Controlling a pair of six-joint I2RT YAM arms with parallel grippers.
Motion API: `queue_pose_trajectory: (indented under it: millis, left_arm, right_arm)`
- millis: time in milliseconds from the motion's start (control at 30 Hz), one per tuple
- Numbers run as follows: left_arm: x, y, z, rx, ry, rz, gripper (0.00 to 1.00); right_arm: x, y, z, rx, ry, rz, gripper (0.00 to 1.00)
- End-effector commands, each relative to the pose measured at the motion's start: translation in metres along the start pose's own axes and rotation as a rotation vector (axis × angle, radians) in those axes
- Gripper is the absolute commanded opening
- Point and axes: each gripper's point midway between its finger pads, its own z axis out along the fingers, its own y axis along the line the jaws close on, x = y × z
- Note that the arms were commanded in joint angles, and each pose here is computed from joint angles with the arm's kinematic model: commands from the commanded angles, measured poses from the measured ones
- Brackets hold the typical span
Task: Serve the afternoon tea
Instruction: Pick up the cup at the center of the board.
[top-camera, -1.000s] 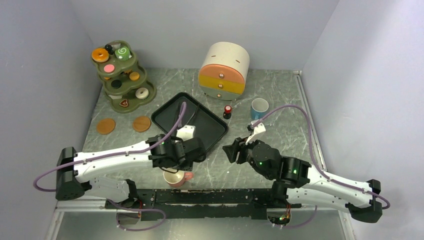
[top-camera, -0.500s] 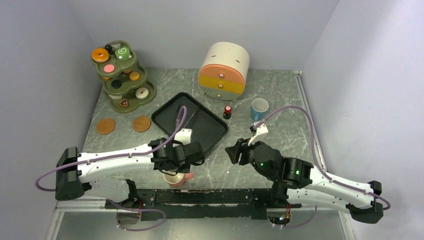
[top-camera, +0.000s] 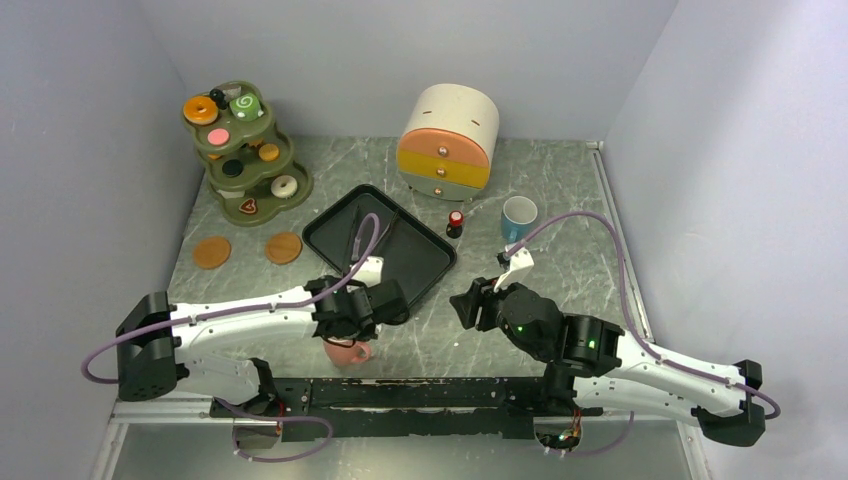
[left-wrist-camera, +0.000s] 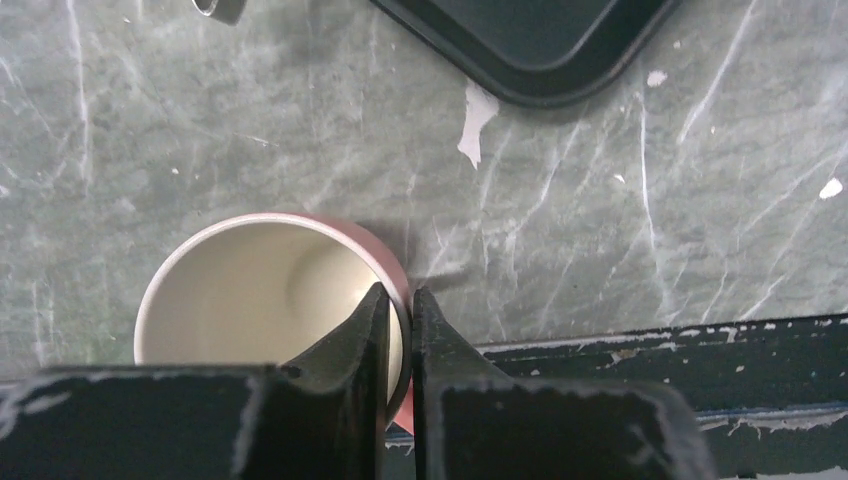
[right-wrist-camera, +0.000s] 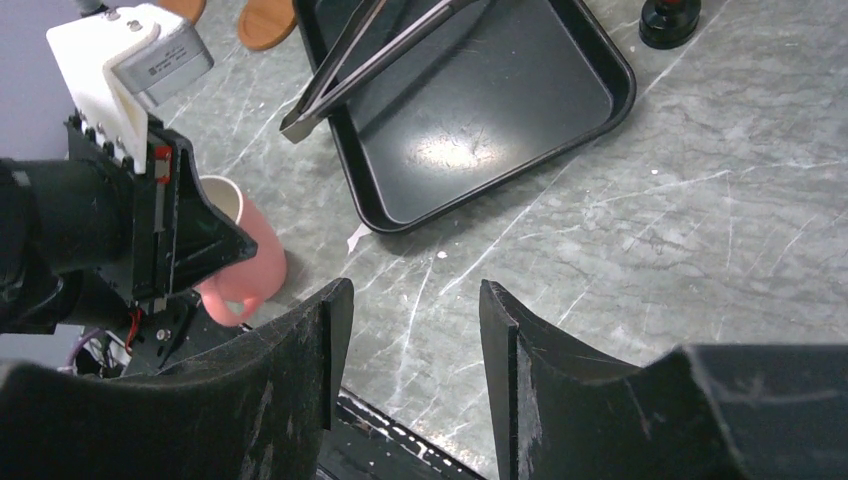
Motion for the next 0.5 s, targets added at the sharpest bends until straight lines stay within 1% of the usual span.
queue_pose_trajectory:
  millis: [0, 133, 267, 367, 467]
  left_arm:
    - [-0.024, 0.004, 0.003, 0.004, -0.056, 0.021, 0.06]
    - [-0.039, 0.016, -0.008, -0.038, -0.095, 0.015, 0.05]
    - [-0.067, 0.033, -0.022, -0.085, -0.179, 0.027, 0.05]
    - [-0.096, 0.061, -0.026, -0.152, -0.215, -0.001, 0.05]
    - [-0.127, 0.089, -0.028, -0.173, -0.281, -0.018, 0.05]
  right_arm:
    - [-0.010, 0.003, -0.001, -0.002, -0.034, 0.018, 0.53]
    - [-0.007, 0.003, 0.000, -0.006, -0.033, 0.022, 0.53]
    - [-0.005, 0.000, 0.002, 0.006, -0.031, 0.013, 0.53]
    - [-0.003, -0.002, 0.003, 0.016, -0.027, 0.005, 0.53]
    - [-0.003, -0.003, 0.001, 0.016, -0.025, 0.012, 0.53]
